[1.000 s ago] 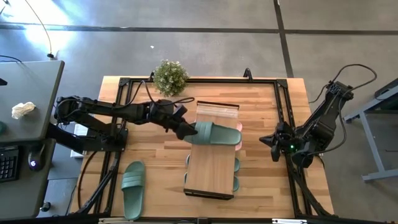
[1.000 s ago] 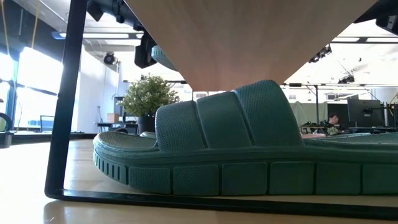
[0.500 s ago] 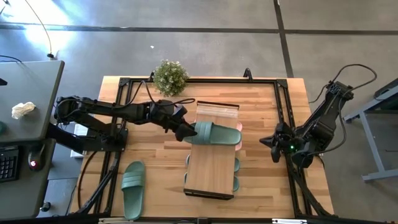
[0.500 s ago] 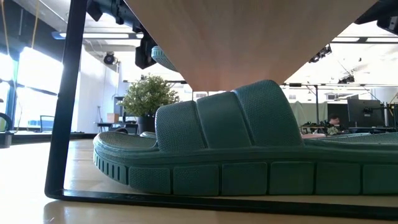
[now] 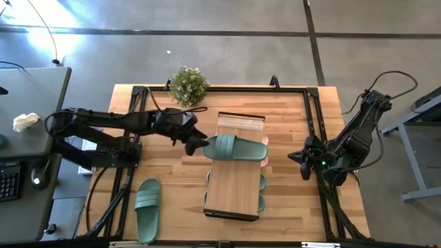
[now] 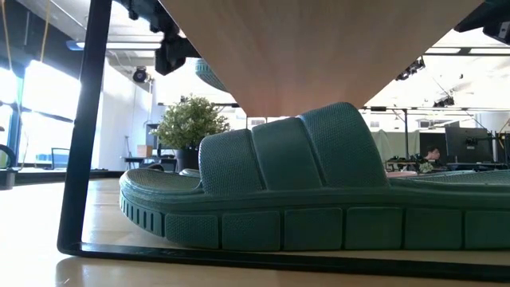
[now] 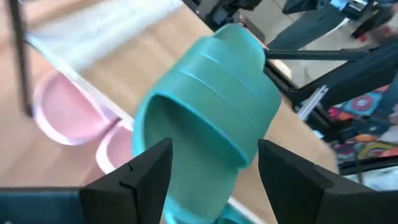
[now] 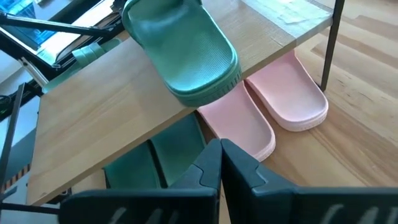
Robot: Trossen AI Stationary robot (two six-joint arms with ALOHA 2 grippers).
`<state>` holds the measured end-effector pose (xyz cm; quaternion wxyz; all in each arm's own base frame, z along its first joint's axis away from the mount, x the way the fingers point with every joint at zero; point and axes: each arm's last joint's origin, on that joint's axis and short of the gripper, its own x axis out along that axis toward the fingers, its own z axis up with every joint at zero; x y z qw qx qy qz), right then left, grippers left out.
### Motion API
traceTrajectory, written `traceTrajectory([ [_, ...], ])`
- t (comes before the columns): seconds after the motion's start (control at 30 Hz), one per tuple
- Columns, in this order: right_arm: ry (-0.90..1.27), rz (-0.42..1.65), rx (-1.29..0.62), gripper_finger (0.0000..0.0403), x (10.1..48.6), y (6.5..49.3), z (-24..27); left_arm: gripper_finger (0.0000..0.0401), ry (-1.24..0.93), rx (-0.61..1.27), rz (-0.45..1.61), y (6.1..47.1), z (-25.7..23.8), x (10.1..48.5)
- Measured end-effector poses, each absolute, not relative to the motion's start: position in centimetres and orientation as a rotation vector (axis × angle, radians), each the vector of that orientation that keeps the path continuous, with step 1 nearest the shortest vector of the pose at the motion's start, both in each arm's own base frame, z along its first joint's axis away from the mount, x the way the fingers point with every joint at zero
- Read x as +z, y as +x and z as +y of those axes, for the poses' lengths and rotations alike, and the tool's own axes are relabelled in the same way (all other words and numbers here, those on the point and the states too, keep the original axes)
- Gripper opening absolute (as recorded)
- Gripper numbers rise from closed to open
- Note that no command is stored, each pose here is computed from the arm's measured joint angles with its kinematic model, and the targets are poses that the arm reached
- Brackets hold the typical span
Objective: Pick and place slides into the shelf
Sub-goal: Put the right green slipper on the shelf
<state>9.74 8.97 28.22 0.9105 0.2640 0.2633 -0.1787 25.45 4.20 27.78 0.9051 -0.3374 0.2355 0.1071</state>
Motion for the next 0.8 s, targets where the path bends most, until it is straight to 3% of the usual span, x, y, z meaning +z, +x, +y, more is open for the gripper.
traceTrajectory([
  [0.13, 0.499, 0.544, -0.358, 0.0, 28.2, 9.7, 9.0, 0.0221, -0.549, 0.236, 0.508, 23.9, 4.0, 28.6],
  [0.3, 0.395, 0.518, -0.359, 0.0, 28.3, 9.8, 8.8, 0.0221, -0.109, 0.129, 0.59, 22.4, 3.7, 28.9],
  [0.43, 0.298, 0.498, -0.359, 0.0, 28.4, 9.8, 8.7, 0.0221, 0.091, 0.074, 0.723, 22.3, 3.6, 27.6],
  [0.57, 0.245, 0.495, -0.356, 0.0, 28.4, 9.8, 8.6, 0.0221, 0.194, 0.03, 0.832, 22.7, 3.7, 25.8],
  [0.8, 0.241, 0.484, -0.368, 0.0, 28.4, 9.7, 8.6, 0.022, 0.228, -0.033, 0.833, 24.0, 3.8, 24.5],
])
